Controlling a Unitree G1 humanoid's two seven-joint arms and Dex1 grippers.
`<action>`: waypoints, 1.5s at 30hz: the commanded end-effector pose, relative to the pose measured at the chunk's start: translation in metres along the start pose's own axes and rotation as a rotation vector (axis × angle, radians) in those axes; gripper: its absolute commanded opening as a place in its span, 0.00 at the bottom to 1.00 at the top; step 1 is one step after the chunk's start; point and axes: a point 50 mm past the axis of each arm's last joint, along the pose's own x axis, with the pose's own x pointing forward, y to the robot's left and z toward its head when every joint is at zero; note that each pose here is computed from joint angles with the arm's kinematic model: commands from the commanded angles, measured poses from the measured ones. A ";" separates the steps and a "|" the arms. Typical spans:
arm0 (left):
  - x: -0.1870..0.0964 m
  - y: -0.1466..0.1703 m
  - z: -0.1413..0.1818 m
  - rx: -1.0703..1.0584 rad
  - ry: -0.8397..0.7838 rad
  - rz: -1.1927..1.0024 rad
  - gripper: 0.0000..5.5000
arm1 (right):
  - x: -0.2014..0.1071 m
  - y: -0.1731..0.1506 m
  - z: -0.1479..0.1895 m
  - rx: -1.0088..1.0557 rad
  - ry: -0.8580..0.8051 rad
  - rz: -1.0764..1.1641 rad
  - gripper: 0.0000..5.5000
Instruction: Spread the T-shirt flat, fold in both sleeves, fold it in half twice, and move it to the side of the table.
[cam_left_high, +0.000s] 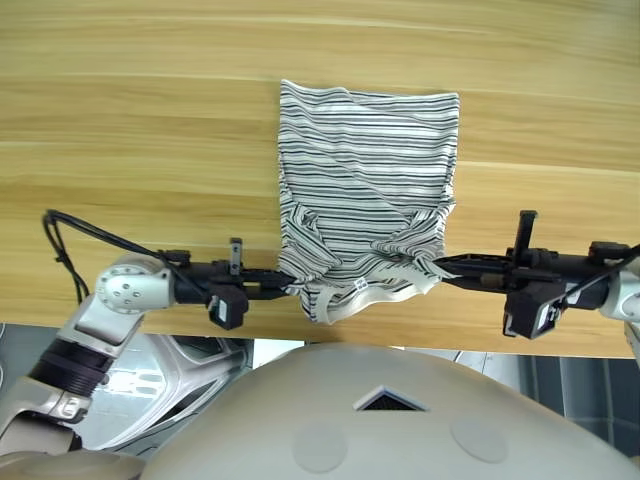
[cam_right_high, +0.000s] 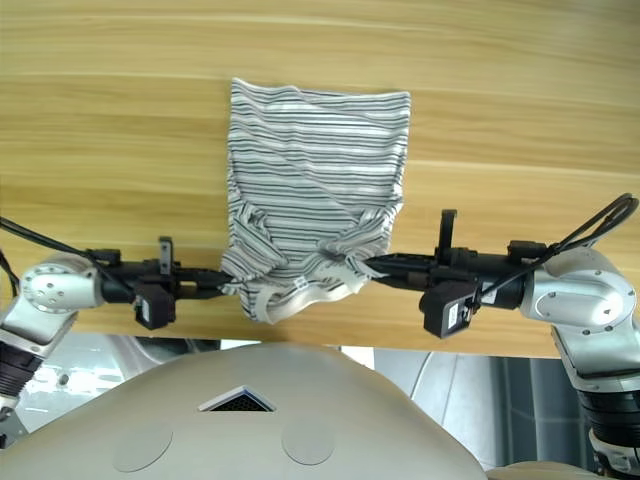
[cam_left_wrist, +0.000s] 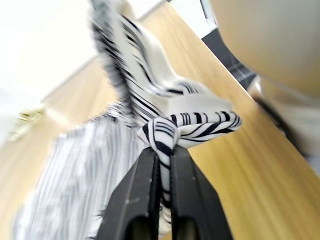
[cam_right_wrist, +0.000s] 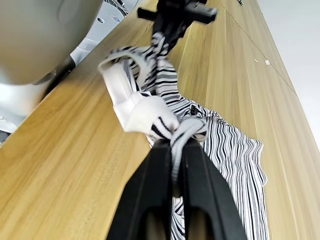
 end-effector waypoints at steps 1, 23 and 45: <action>-0.015 0.011 0.013 0.044 -0.027 0.006 0.02 | 0.000 -0.001 -0.003 -0.016 0.014 0.000 0.01; -0.065 0.068 0.003 0.011 0.116 0.153 0.02 | -0.015 -0.029 -0.007 -0.033 0.037 -0.127 0.01; 0.029 0.162 -0.122 -0.172 0.489 0.486 0.02 | 0.038 -0.096 -0.108 -0.051 0.577 -0.438 0.01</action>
